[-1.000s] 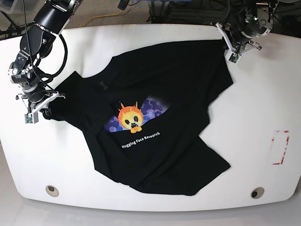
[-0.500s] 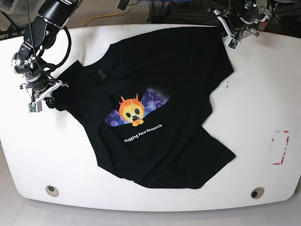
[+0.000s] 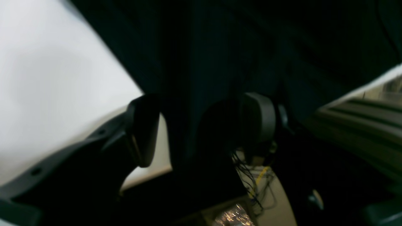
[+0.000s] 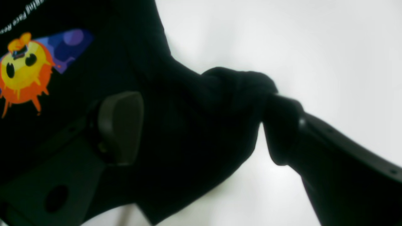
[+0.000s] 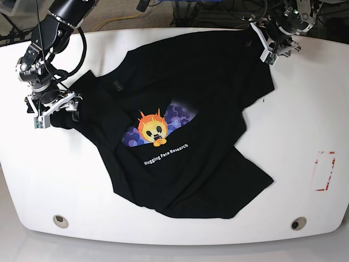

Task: Fold the T-shirt properly
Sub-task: 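Lay the shirt flat and release both grippers at the shoulders, then grasp the shirt hem corners with both grippers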

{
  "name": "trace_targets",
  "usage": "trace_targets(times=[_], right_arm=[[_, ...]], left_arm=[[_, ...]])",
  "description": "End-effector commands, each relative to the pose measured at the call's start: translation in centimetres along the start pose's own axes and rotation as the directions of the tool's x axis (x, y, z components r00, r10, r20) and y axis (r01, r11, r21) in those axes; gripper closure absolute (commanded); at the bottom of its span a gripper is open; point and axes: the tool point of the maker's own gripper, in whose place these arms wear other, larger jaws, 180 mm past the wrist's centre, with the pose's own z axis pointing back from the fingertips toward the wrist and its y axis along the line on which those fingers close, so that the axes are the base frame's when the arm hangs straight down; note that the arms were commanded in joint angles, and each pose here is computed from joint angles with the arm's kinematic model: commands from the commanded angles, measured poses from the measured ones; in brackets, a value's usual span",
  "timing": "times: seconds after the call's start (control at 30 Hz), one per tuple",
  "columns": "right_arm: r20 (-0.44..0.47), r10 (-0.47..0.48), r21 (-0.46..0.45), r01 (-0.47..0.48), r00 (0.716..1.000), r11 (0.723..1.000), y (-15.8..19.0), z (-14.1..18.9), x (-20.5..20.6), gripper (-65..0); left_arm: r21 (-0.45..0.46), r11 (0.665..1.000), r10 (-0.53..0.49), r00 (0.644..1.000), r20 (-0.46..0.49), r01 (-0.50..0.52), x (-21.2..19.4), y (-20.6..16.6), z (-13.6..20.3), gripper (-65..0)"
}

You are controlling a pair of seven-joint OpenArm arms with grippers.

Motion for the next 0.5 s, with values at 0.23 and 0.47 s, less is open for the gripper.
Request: trace_targets(times=[0.23,0.47], right_arm=[[0.013,-0.139,0.051,0.139,0.990,0.989,1.8,3.8,-1.2,-56.8],[-0.055,-0.241,0.135,0.247,0.969,0.960,4.6,5.2,-5.5,-56.8]], left_arm=[[0.019,0.994,-0.112,0.985,0.134,0.111,5.1,1.7,0.4,-38.1],[0.097,0.988,-0.141,0.962,0.234,0.121,9.7,4.3,0.8,-37.9]])
